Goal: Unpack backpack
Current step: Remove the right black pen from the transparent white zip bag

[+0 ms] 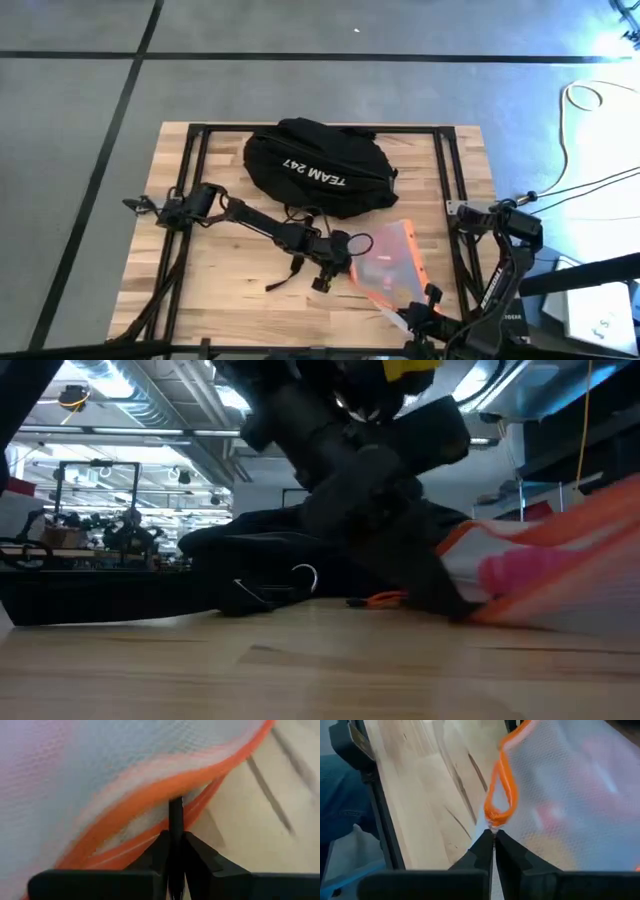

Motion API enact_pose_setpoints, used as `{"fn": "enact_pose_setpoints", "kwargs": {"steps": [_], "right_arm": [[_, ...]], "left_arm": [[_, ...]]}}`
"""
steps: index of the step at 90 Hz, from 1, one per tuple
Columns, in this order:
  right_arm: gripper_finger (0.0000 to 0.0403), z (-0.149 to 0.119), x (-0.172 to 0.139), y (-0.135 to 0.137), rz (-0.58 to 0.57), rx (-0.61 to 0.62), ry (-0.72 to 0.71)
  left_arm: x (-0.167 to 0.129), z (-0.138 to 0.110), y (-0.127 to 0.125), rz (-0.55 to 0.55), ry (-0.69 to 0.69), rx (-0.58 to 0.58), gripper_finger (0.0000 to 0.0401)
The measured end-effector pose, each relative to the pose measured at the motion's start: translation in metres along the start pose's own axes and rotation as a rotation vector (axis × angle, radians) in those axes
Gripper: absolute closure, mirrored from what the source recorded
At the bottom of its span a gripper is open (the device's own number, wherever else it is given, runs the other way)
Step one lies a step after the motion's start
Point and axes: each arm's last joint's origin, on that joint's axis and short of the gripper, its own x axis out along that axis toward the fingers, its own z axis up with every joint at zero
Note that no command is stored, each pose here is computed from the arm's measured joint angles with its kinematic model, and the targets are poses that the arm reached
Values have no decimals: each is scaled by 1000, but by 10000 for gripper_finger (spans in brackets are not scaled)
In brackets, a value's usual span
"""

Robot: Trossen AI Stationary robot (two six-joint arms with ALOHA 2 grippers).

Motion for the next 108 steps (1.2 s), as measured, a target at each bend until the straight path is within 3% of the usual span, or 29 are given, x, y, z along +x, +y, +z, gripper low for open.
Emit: {"fn": "enact_pose_setpoints", "kwargs": {"steps": [14, 42, 54, 72, 87, 108], "right_arm": [[403, 0, 0, 0, 1, 1, 0], [403, 0, 0, 0, 1, 0, 0], [403, 0, 0, 0, 1, 0, 0], [403, 0, 0, 0, 1, 0, 0], [403, 0, 0, 0, 1, 0, 0], [403, 0, 0, 0, 1, 0, 0]], "left_arm": [[-18, 7, -12, 69, 44, 68, 374], [-48, 10, -20, 197, 152, 99, 374], [-54, 4, -24, 238, 236, 78, 374], [-59, -4, -38, 388, 318, 82, 374], [-61, -5, -48, 418, 311, 20, 374], [-70, -15, -53, 478, 410, -29, 374]]}}
